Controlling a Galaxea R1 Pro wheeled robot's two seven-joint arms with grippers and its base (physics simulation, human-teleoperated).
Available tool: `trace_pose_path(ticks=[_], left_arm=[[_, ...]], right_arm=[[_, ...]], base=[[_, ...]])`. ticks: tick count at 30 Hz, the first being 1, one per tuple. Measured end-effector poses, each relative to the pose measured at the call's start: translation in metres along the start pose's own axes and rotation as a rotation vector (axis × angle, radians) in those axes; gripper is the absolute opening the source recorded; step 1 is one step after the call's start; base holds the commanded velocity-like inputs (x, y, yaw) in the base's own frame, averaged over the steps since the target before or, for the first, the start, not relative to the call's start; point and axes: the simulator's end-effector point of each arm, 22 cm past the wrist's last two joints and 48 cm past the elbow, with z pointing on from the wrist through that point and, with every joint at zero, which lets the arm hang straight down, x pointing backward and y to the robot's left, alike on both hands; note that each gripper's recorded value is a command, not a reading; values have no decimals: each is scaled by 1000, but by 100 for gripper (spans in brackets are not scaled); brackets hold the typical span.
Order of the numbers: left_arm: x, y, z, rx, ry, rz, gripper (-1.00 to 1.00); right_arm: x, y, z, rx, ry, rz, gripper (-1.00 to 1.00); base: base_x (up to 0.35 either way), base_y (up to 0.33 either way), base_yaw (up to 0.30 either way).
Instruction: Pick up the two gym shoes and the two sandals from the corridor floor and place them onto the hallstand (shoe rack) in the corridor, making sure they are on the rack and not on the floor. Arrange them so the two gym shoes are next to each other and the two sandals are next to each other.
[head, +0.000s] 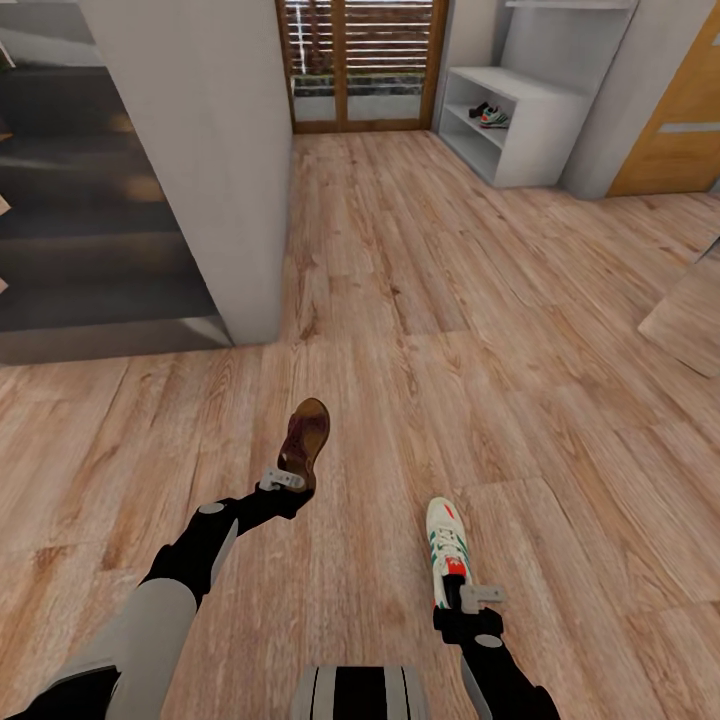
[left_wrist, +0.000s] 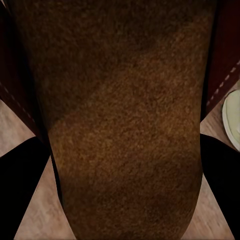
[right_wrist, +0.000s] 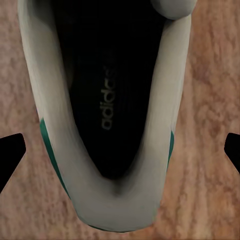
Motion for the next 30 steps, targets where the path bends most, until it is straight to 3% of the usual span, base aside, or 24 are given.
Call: trace_pose_path(ticks=[30], left_arm=[[28,4,12,6,40,-23,-100]], right_arm=[[24,-1,10,3,47,-1,100]], base=[[1,0,38]])
